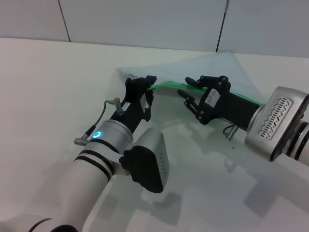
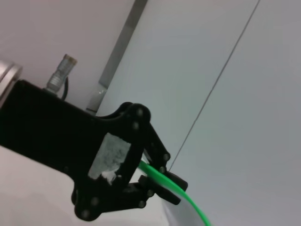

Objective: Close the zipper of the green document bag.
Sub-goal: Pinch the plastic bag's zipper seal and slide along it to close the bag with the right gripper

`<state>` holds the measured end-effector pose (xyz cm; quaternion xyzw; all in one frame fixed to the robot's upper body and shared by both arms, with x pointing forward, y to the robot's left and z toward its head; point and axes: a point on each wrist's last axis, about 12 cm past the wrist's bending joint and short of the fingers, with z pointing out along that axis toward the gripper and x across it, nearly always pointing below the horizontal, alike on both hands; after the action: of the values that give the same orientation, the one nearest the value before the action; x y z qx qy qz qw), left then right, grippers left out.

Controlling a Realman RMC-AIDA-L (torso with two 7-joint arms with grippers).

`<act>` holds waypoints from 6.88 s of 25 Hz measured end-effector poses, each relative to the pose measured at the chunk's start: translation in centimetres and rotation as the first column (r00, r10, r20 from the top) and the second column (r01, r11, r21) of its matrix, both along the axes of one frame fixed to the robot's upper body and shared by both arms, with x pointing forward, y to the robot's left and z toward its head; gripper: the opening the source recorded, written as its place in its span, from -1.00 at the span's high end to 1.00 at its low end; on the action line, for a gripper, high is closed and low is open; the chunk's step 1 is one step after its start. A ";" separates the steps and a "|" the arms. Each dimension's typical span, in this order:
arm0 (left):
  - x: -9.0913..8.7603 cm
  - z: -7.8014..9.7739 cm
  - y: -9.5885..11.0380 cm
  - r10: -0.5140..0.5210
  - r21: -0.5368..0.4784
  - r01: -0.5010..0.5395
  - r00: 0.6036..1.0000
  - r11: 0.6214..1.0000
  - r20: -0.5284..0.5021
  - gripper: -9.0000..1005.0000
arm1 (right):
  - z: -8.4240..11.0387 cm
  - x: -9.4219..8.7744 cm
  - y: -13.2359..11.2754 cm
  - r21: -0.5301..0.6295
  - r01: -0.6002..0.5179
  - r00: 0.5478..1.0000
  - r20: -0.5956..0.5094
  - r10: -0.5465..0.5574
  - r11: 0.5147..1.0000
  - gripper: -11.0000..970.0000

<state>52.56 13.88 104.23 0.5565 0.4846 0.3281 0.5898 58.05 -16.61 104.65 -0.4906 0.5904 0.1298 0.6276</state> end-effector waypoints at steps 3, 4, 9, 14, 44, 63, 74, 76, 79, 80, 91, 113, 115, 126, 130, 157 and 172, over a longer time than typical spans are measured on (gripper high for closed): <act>0.0 -0.1 0.1 0.001 0.004 -0.001 1.000 1.000 0.000 0.87 | -0.1 -0.1 0.0 -0.023 -0.011 1.000 0.024 0.012 1.000 0.41; 0.0 -0.1 0.1 0.001 0.006 -0.001 1.000 1.000 0.000 0.87 | -0.1 -0.1 0.1 -0.028 -0.013 0.999 0.030 0.014 1.000 0.41; -0.1 -0.1 0.1 -0.003 0.013 0.003 1.000 1.000 0.000 0.87 | -0.1 -0.1 0.0 -0.052 -0.013 0.998 0.064 0.016 0.999 0.43; -0.3 -0.2 0.1 -0.008 0.017 0.008 1.000 1.000 0.002 0.87 | -0.1 -0.2 0.2 -0.064 -0.017 0.996 0.085 0.023 0.998 0.44; -0.3 -0.1 0.0 -0.017 0.020 0.017 1.000 1.000 0.012 0.87 | -0.2 0.0 -0.2 -0.094 -0.001 0.994 0.107 0.011 0.996 0.61; -0.3 -0.1 0.1 -0.016 0.016 0.016 1.000 1.000 0.010 0.87 | -0.3 -0.1 -0.4 -0.093 0.003 0.995 0.103 0.007 0.996 0.76; -0.3 -0.2 0.1 -0.018 0.020 0.018 1.000 1.000 0.007 0.87 | -0.4 -0.2 -0.4 -0.095 0.000 0.994 0.106 0.010 0.995 0.80; -0.3 -0.1 0.1 -0.018 0.020 0.018 1.000 1.000 0.008 0.87 | -0.4 -0.2 -0.4 -0.095 0.000 0.994 0.106 0.010 0.995 0.80; -0.3 -0.2 0.0 -0.020 0.020 0.020 1.000 1.000 0.008 0.87 | -0.4 -0.2 -0.4 -0.095 0.001 0.994 0.106 0.009 0.995 0.80; -0.3 -0.2 0.0 -0.021 0.020 0.021 1.000 1.000 0.008 0.87 | -0.4 -0.2 -0.5 -0.095 0.003 0.994 0.105 0.007 0.995 0.80; -0.4 -0.2 0.0 -0.034 0.023 0.034 0.999 0.999 0.013 0.87 | -0.4 -0.1 -0.8 -0.103 0.013 0.994 0.107 -0.002 0.995 0.81; -0.5 -0.1 -0.1 -0.044 0.025 0.043 0.999 0.999 0.017 0.87 | -0.8 0.0 -2.3 -0.110 0.068 0.993 0.101 -0.057 0.992 0.81; -0.5 -0.2 -0.1 -0.044 0.025 0.044 0.999 0.999 0.017 0.87 | -0.8 0.1 -2.6 -0.111 0.081 0.992 0.102 -0.070 0.990 0.81; -0.5 -0.2 -0.1 -0.045 0.026 0.045 0.999 0.999 0.014 0.87 | -1.1 0.3 -3.4 -0.130 0.116 0.990 0.093 -0.105 0.985 0.81; -0.5 -0.2 -0.1 -0.046 0.026 0.046 0.999 0.999 0.012 0.87 | -1.2 0.3 -3.7 -0.132 0.135 0.988 0.087 -0.124 0.982 0.81; -0.5 -0.3 -0.1 -0.051 0.030 0.050 0.999 0.998 0.007 0.87 | -1.8 0.8 -6.8 -0.168 0.267 0.963 0.069 -0.259 0.949 0.82; -0.5 -0.3 -0.2 -0.053 0.031 0.053 0.999 0.998 0.010 0.87 | -1.7 1.3 -8.2 -0.186 0.327 0.945 0.066 -0.321 0.926 0.82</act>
<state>52.05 13.70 103.96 0.5766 0.4613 0.3227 0.5921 59.34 -24.83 102.90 -0.4475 0.6621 -0.0424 0.5996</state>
